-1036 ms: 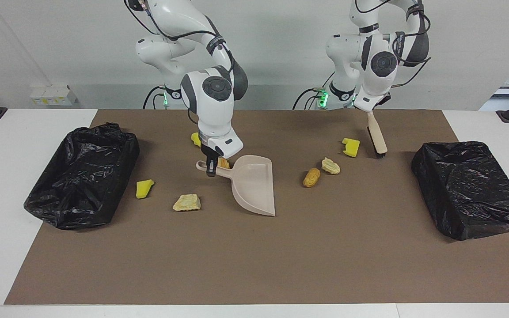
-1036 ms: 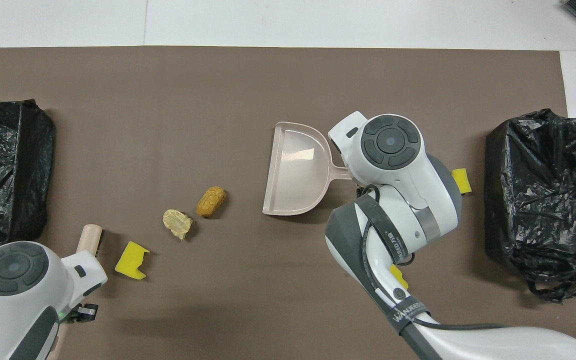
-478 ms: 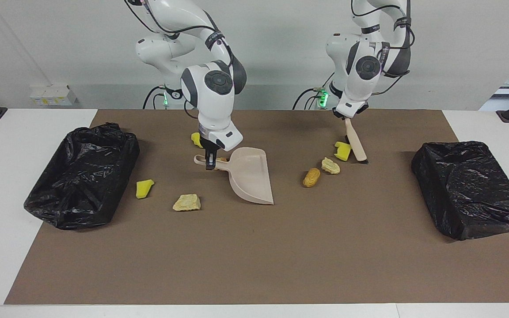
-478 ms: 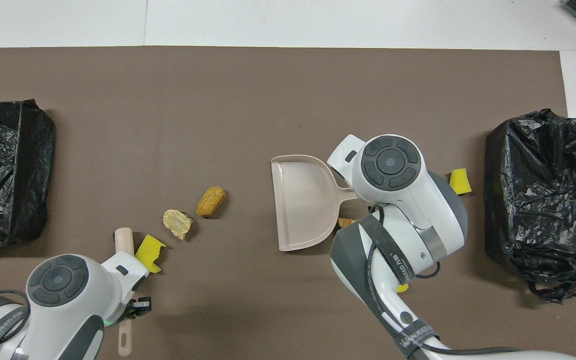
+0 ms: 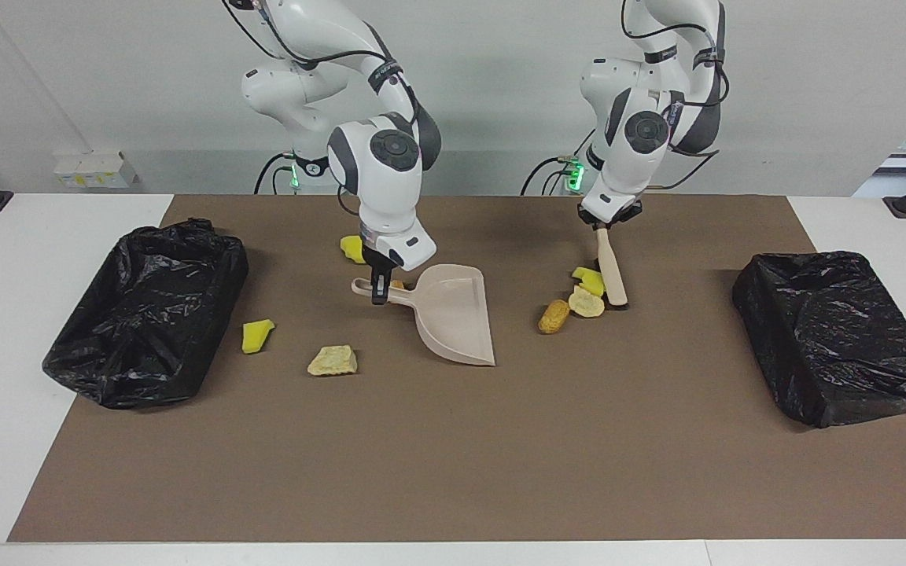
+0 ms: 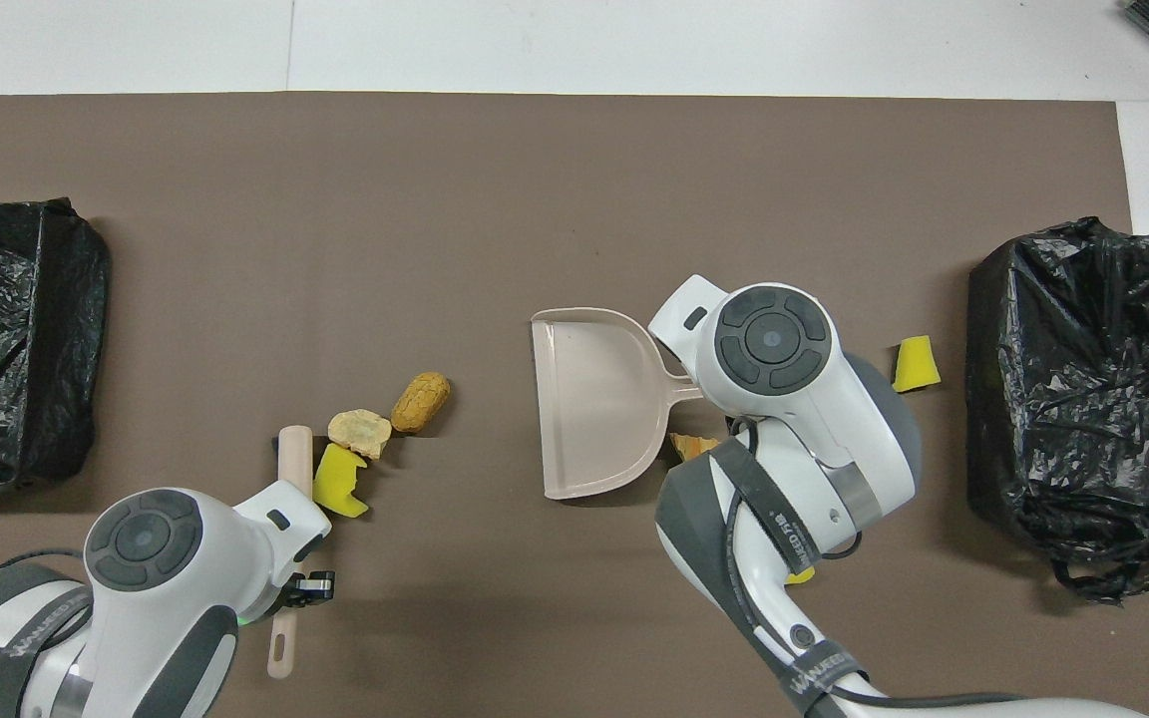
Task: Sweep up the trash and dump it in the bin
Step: 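Sweep bread and sponge pieces into the dustpan with the left gripper's brush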
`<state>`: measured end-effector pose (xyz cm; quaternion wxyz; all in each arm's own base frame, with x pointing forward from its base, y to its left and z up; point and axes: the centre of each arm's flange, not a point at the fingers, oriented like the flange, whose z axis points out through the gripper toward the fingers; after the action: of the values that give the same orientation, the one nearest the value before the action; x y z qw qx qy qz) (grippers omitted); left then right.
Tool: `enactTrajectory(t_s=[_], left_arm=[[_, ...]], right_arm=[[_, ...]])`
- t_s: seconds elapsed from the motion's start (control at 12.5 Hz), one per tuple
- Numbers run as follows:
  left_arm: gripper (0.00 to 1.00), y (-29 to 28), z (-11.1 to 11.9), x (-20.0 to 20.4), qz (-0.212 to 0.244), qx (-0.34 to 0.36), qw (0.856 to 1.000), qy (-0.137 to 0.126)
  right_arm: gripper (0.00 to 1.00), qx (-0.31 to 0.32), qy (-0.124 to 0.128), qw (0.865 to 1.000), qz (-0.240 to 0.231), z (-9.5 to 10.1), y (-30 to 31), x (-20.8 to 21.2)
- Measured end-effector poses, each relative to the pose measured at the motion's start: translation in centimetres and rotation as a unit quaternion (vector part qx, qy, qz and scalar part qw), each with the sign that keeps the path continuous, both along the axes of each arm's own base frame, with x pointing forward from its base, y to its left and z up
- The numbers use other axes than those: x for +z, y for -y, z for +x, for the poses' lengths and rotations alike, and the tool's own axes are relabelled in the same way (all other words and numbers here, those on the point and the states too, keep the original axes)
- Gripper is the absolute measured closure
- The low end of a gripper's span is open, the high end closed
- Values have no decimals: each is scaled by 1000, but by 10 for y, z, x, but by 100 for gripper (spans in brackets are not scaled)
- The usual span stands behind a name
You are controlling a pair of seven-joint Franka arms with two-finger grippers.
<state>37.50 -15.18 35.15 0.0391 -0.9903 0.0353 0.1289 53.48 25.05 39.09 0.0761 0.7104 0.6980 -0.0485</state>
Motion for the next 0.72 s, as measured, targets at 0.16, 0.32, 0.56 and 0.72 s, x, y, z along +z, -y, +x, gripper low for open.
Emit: enactTrajectory(t_s=[0.16,0.32,0.56,0.72], left_arm=[[74,14,23,-6,-13,-14,1000,4],[74,31,39,-17,-17,-28,999,6],[74,61,42,-20,-29,-58,998,10],[74,94,33,-14,-50,-76,996,12]], right_arm=[[68,-13,1,1000,-1,-4,-6,-3],[68,-26,2,1000,-1,-6,-9,-8],[68,-39,9,999,3,-9,-20,-18],[68,-47,10,999,3,-10,-24,-21]])
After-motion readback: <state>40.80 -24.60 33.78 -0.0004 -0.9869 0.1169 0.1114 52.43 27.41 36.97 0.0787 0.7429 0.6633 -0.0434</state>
